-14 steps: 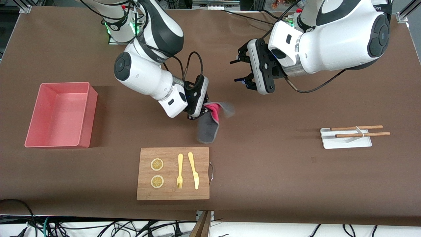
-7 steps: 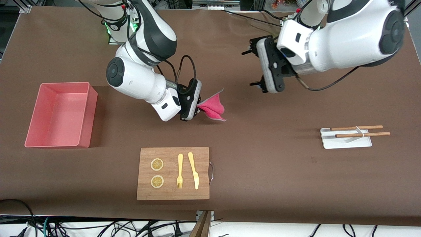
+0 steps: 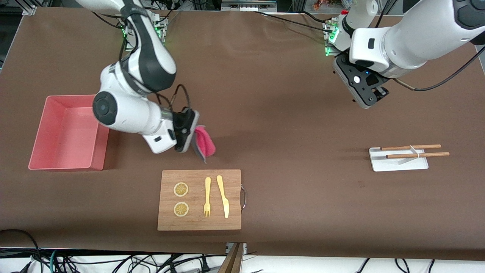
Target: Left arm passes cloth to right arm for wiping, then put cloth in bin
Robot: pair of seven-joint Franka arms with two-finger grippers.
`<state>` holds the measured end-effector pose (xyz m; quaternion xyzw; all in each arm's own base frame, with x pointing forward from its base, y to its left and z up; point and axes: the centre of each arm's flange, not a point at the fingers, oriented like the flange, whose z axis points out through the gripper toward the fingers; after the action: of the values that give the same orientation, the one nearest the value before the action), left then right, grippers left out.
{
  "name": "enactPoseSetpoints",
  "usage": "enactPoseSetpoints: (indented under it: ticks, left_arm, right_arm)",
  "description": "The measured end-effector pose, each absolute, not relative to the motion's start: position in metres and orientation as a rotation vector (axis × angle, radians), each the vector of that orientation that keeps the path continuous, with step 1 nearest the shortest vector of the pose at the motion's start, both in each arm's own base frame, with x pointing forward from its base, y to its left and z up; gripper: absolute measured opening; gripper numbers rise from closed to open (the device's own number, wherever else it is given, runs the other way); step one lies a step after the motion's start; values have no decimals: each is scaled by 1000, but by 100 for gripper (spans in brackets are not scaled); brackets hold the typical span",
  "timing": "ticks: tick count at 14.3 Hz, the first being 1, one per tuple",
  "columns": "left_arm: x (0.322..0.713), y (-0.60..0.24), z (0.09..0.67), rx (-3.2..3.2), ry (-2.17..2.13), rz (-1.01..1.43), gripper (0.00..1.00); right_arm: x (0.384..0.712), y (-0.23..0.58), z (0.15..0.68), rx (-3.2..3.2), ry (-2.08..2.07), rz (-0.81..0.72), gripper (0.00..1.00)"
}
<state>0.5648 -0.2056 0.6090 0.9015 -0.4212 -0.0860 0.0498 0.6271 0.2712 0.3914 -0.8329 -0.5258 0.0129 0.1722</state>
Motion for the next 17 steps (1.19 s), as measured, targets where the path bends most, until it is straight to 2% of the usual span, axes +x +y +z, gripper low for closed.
enactPoseSetpoints:
  ticks: [4,7,12,14,17]
  left_arm:
    - [580,-162,604,2992,-1137,-304,100]
    - [593,-111,605,3041,-1003,-298,100]
    - [622,-62,606,3140,-586,-10,100]
    - [615,-53,601,3138,-391,43,100]
    - [575,-41,601,3165,-295,37,100]
  right_arm:
    - [629,162,341,-2546,-1350,241,2]
    - [624,105,323,-2639,-1296,360,2]
    - [617,60,311,-2717,-1268,477,2]
    - [617,59,300,-2768,-1200,509,2]
    - [619,75,274,-2873,-1065,530,2]
